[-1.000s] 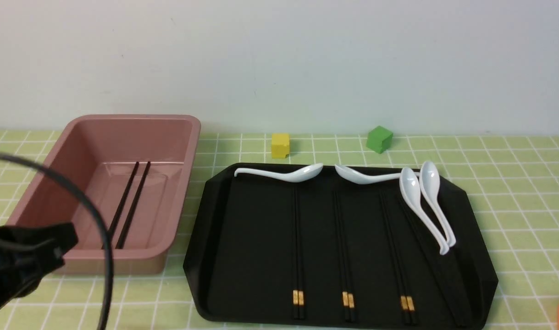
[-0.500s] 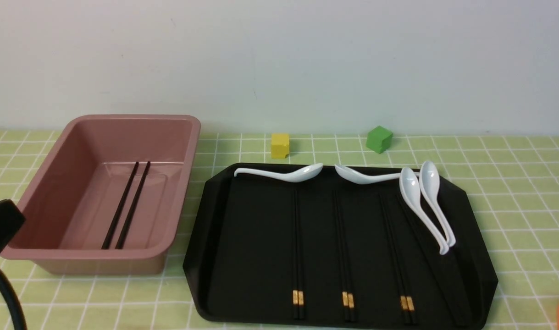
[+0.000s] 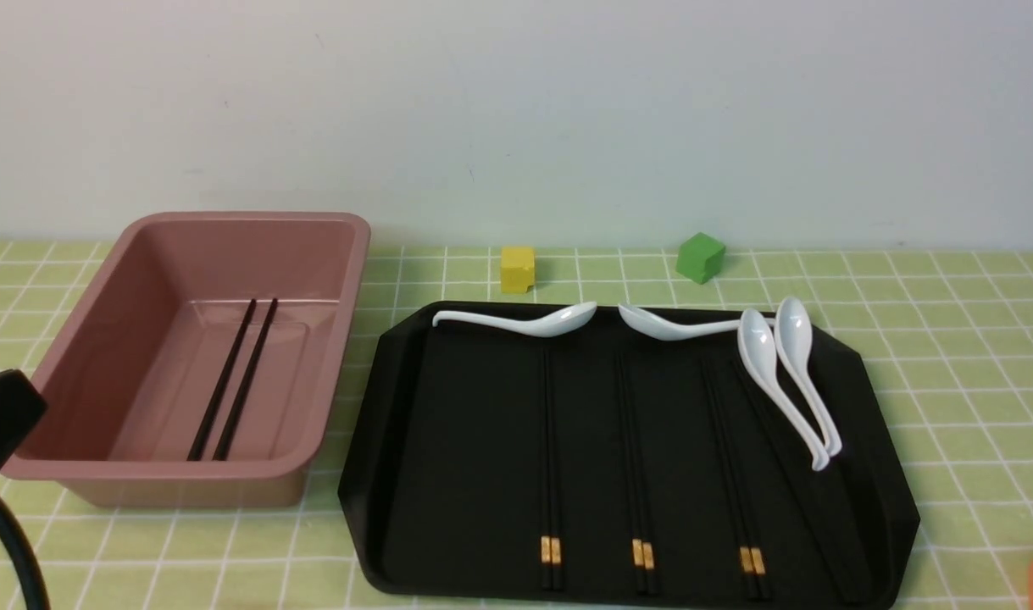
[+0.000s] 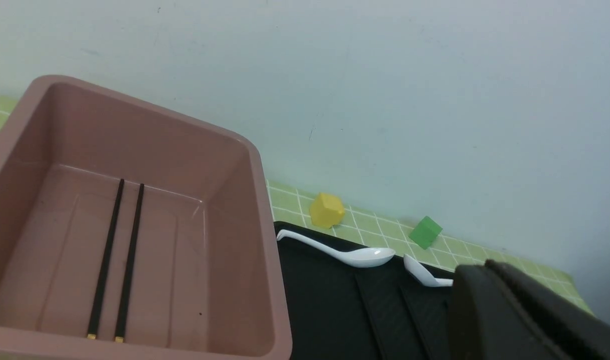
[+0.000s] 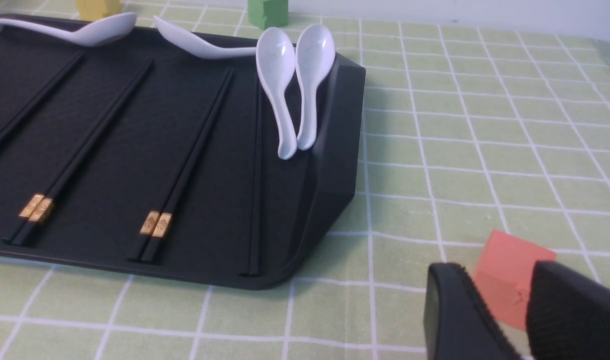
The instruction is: On green tablecloth take chopsticks from black tray and put them in box.
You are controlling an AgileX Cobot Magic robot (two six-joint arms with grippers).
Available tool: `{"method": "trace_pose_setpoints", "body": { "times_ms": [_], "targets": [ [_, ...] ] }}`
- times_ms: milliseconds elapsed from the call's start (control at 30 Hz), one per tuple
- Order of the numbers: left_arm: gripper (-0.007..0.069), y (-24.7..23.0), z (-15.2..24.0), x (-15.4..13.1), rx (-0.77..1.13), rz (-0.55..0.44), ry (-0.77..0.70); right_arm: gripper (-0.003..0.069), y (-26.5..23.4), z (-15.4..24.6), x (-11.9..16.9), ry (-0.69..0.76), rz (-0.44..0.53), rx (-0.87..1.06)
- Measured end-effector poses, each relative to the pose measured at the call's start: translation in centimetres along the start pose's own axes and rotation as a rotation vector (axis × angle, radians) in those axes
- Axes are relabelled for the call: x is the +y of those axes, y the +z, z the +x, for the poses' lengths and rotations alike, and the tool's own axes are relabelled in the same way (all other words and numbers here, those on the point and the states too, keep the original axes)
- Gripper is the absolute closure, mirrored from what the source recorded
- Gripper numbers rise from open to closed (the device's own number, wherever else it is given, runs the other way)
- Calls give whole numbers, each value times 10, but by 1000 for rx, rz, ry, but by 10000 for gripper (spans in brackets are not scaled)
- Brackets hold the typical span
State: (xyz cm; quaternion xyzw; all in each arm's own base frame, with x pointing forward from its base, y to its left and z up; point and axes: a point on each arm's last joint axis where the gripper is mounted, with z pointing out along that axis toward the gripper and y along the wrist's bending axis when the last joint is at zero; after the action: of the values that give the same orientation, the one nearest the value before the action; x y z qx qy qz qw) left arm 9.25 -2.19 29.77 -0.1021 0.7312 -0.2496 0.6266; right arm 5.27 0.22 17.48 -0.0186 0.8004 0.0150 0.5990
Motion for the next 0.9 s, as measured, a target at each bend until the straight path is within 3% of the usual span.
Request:
{"method": "trace_pose_setpoints", "body": {
  "times_ms": [133,400,567,900],
  "targets": [
    [627,-7,7,3,-14,1,26,419,0,0,0,0,0,0],
    [623,-20,62,38,44,-94,300,419,0,0,0,3,0,0],
    [620,-25,99,63,76,-169,240,419,0,0,0,3,0,0],
    [612,-31,108,72,110,-240,179,419,0,0,0,2,0,0]
  ]
}}
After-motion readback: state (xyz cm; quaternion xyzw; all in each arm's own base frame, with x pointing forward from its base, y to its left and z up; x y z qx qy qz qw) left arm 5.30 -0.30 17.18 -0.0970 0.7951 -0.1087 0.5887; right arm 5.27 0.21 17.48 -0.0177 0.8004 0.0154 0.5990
